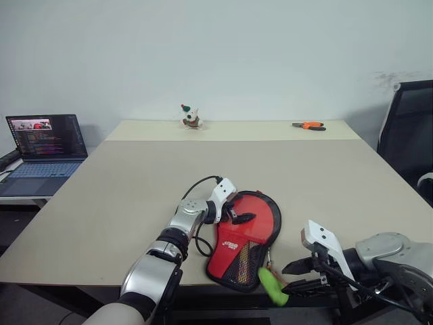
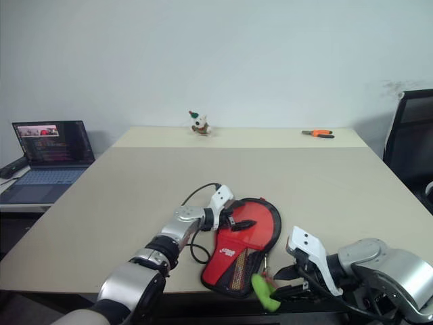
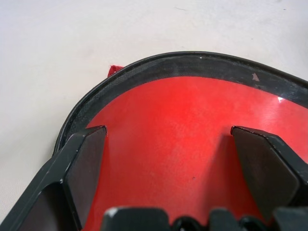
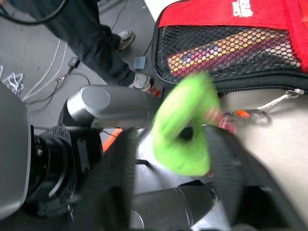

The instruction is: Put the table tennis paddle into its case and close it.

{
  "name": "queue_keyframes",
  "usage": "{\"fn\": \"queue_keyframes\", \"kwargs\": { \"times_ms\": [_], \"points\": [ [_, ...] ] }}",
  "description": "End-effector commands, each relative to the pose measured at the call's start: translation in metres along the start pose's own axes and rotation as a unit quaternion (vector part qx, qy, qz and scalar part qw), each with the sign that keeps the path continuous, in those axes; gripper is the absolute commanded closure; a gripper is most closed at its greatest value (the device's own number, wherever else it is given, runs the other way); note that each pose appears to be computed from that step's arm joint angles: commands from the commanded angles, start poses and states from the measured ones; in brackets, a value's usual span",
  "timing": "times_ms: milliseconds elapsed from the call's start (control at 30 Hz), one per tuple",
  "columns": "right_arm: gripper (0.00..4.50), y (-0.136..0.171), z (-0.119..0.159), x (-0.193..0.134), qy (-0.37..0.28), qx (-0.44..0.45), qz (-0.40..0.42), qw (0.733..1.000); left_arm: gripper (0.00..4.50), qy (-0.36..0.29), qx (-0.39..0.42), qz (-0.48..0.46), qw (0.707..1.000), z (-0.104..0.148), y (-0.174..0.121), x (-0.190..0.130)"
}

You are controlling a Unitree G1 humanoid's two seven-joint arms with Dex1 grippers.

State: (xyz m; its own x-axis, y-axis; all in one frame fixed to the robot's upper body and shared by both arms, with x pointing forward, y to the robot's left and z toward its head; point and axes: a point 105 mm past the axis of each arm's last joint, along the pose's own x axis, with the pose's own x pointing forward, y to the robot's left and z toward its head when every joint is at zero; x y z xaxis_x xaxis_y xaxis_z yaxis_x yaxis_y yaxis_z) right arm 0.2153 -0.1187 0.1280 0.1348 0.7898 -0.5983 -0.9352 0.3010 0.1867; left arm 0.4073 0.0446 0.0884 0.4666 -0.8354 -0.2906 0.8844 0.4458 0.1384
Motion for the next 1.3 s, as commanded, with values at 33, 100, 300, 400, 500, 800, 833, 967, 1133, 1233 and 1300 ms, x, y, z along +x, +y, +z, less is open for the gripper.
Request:
{"fn": "queue_keyframes", "kwargs": {
  "times_ms": [33, 100, 300, 400, 500, 800, 833, 967, 1133, 1233, 1300],
  "points": [
    [1.50, -0.025, 0.026, -0.017, -0.054, -0.003, -0.060, 0.997, 0.00, -0.022, 0.004, 0.008, 1.000, 0.005, 0.003, -0.006],
    [1.50, -0.050, 0.040, -0.022, -0.090, 0.010, -0.117, 0.989, 0.00, -0.050, 0.008, 0.008, 0.999, 0.018, 0.007, -0.014],
    [1.50, -0.121, 0.061, -0.026, -0.166, 0.069, -0.257, 0.950, 0.00, -0.110, -0.028, -0.020, 0.993, 0.048, 0.012, -0.070],
    [1.50, -0.139, 0.061, -0.021, -0.185, 0.102, -0.280, 0.937, 0.00, -0.124, -0.075, -0.058, 0.988, 0.058, 0.004, -0.104],
    [1.50, -0.150, 0.057, -0.015, -0.191, 0.120, -0.291, 0.930, 0.00, -0.123, -0.099, -0.061, 0.986, 0.062, 0.003, -0.128],
    [1.50, -0.165, 0.048, 0.023, -0.184, 0.169, -0.283, 0.926, 0.00, -0.030, -0.080, -0.043, 0.995, 0.031, -0.011, -0.168],
    [1.50, -0.165, 0.047, 0.026, -0.180, 0.170, -0.283, 0.927, 0.00, -0.029, -0.081, -0.041, 0.996, 0.030, -0.012, -0.168],
    [1.87, -0.166, 0.044, 0.034, -0.171, 0.178, -0.281, 0.927, 0.00, -0.028, -0.081, -0.036, 0.996, 0.029, -0.016, -0.167],
    [3.41, -0.167, 0.049, 0.036, -0.168, 0.173, -0.270, 0.932, 0.00, -0.022, -0.078, -0.038, 0.996, 0.027, -0.021, -0.167],
    [4.32, -0.170, 0.053, 0.035, -0.169, 0.170, -0.268, 0.933, 0.00, -0.019, -0.075, -0.035, 0.996, 0.026, -0.022, -0.167],
    [4.48, -0.173, 0.059, 0.034, -0.170, 0.164, -0.268, 0.934, 0.00, -0.019, -0.074, -0.034, 0.996, 0.027, -0.023, -0.167]
  ]
}}
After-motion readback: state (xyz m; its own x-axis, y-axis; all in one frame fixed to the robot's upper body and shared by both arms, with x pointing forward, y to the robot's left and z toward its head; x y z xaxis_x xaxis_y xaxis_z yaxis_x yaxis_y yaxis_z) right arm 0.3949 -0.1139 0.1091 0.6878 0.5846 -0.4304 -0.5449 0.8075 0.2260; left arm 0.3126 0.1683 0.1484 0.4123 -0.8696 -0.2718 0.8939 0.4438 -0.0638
